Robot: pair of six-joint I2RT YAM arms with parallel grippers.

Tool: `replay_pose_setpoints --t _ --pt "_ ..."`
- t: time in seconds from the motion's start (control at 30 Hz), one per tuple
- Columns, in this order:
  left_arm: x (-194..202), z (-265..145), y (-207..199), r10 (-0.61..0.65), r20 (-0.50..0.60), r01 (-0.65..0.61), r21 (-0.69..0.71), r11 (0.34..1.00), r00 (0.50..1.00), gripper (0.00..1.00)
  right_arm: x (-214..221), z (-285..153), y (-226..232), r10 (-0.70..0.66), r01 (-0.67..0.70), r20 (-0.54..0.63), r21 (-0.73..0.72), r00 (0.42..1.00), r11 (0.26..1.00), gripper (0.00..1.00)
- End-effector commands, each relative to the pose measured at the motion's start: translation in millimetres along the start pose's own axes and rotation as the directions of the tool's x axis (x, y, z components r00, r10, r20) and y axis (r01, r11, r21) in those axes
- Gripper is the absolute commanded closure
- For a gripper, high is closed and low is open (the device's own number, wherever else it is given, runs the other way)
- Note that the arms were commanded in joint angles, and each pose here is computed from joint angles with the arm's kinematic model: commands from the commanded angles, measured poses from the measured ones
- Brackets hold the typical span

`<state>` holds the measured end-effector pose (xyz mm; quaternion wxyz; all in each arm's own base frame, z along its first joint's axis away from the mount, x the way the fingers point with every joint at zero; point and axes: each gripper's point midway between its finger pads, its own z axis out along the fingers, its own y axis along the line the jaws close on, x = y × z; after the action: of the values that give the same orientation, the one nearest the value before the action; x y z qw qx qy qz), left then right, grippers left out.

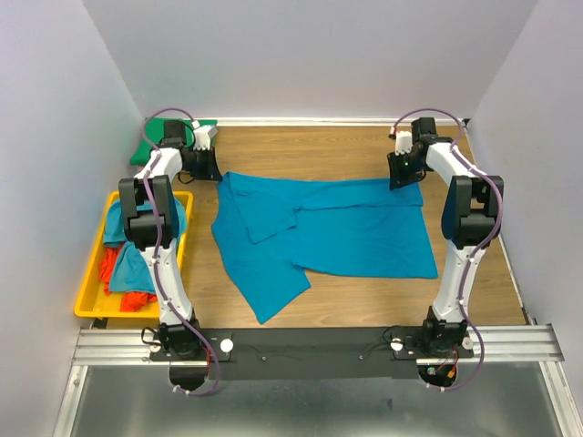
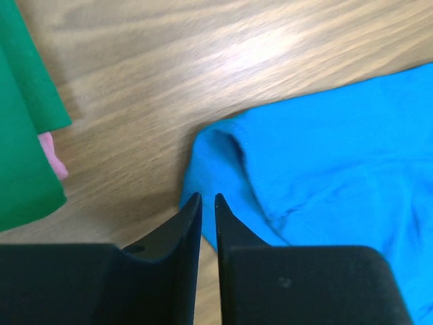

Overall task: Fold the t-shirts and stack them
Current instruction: Fold the tshirt

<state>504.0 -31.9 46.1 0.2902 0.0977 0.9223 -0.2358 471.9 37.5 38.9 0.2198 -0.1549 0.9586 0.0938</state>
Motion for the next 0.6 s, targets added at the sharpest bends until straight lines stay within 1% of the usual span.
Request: replay_pose_setpoints --t 0.0,0.03,0.1,0.3,0.43,0.53,0.57 --pt "-51.6 -34.7 -37.2 0.147 0.134 -0.153 0.041 0.987 0.980 0.73 -16.5 4.5 -10.0 -0.047 0.047 0.012 0.049 0.999 0.998 0.62" --pt "-55.1 -33.1 -43.7 0.150 0.138 -0.158 0.049 0.986 0.979 0.68 -15.2 10.4 -11.1 -0.042 0.042 0.003 0.047 0.999 0.998 0.62" --pt "-58.4 -28.1 -46.7 0.133 0.133 -0.141 0.058 0.988 0.982 0.64 -17.3 15.5 -14.3 -0.038 0.037 0.001 0.060 0.999 0.998 0.62" --pt "-52.9 -10.0 -44.5 0.107 0.105 -0.114 0.069 0.991 0.989 0.58 -17.8 25.2 -25.9 -0.020 0.021 -0.010 0.106 1.000 0.994 0.62" --pt "-47.2 0.9 -41.2 0.083 0.080 -0.088 0.064 0.994 0.993 0.57 -17.3 28.5 -31.0 -0.007 0.009 -0.015 0.131 1.000 0.991 0.62" --pt "-43.9 6.5 -34.3 0.061 0.067 -0.063 0.031 0.998 0.996 0.57 -15.8 30.5 -34.2 0.003 0.000 -0.020 0.145 1.000 0.989 0.62" --pt "-41.2 8.6 -28.9 0.055 0.057 -0.055 -0.003 0.998 0.997 0.56 -14.9 31.8 -34.1 0.003 0.001 -0.024 0.146 1.000 0.989 0.62"
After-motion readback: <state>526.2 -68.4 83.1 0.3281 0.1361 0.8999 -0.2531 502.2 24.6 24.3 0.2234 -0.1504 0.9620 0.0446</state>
